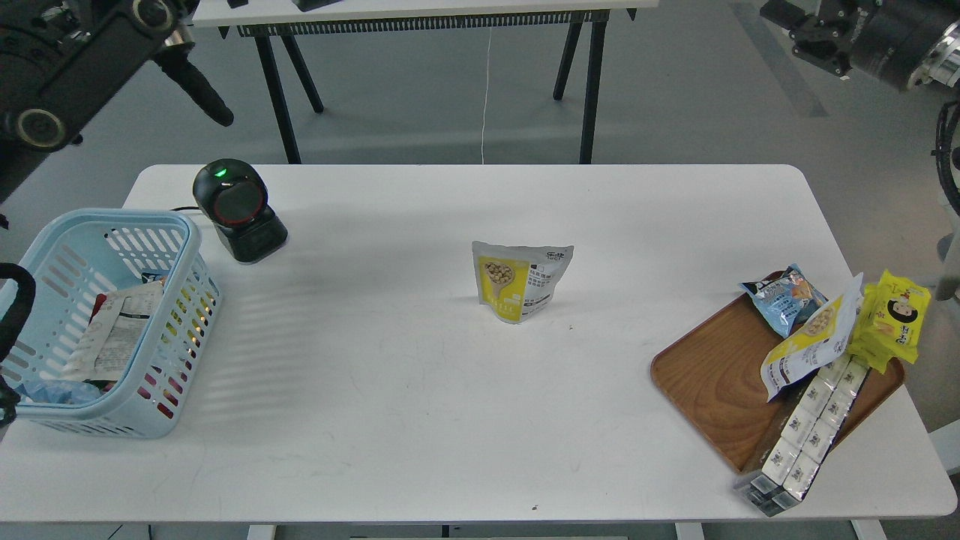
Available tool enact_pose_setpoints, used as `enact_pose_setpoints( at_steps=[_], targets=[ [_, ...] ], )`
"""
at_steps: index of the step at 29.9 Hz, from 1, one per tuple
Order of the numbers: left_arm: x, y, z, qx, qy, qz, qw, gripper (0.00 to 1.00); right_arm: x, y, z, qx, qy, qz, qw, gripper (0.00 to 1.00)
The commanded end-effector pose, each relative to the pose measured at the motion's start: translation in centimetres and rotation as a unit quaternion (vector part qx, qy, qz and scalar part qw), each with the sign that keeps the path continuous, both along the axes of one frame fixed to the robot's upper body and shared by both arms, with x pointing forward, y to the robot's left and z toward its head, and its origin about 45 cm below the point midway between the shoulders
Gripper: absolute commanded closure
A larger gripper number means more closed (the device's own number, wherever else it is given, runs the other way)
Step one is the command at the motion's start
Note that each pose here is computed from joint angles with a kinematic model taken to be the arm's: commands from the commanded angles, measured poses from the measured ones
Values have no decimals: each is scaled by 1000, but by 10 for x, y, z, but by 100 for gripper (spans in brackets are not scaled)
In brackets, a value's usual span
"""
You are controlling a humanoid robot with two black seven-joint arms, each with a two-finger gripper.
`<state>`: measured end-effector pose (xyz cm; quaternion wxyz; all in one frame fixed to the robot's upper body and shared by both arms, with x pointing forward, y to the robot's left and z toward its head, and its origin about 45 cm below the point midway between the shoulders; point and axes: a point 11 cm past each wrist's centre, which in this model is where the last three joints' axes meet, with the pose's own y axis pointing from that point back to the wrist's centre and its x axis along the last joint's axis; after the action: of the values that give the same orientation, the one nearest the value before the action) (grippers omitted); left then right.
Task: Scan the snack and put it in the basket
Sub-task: 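Withdraw the right arm away from the bag, then reach the left gripper to the yellow bag and grasp its top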
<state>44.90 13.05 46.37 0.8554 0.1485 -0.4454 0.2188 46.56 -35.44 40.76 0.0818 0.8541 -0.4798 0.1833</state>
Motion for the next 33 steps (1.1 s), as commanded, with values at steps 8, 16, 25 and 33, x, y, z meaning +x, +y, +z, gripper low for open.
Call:
enact_pose_setpoints(
  at_steps=[8, 16, 25, 33],
  targets=[
    [-27, -82, -49, 232, -147, -120, 954, 11, 13, -52, -3, 290, 22, -72, 954, 1],
    [-35, -111, -105, 395, -223, -185, 872, 12, -2, -86, -61, 464, 28, -138, 875, 1],
    [-24, -96, -166, 480, -182, -190, 837, 17, -24, -90, -130, 551, 73, -172, 813, 1],
    [-18, -77, -202, 493, -173, -185, 833, 21, -24, -88, -131, 553, 75, -170, 813, 1]
  ],
)
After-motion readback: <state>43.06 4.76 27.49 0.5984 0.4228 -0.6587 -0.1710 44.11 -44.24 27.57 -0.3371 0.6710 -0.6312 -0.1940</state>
